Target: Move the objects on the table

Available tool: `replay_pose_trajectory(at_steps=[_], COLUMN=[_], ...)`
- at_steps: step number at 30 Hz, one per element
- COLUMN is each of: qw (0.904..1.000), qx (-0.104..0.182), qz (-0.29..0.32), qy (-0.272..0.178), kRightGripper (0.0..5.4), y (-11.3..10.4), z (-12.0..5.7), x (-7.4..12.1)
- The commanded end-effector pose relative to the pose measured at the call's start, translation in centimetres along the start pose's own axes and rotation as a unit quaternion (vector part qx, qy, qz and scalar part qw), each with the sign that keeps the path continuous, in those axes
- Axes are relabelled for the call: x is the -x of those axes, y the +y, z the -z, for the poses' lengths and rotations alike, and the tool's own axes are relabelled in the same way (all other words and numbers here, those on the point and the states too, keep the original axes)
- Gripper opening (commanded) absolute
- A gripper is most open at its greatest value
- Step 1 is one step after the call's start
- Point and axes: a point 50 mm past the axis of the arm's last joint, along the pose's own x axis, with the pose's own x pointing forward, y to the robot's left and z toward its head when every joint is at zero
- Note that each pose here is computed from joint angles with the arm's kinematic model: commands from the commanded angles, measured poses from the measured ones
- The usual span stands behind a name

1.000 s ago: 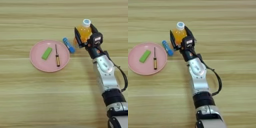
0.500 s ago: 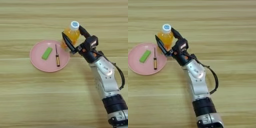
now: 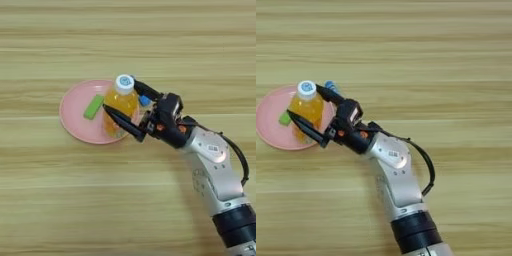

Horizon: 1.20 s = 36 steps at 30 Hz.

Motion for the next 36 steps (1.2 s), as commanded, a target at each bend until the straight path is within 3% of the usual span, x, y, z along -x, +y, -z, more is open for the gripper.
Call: replay_pose_trajectory(at_steps=[1, 13, 19, 36], qw=[0.9982, 0.9921, 0.9876, 0.9854], qx=[0.023, -0.037, -0.04, -0.045], qz=[-0.036, -0.12, -0.149, -0.16], qy=[-0.042, -0.003, 0.029, 0.035], kRightGripper=[3.44, 3.44, 3.44, 3.44], y=[-0.3, 0.8, 1.1, 1.1], z=[-2.2, 0.2, 1.7, 2.3], x=[-0.9, 0.3, 0.9, 1.3])
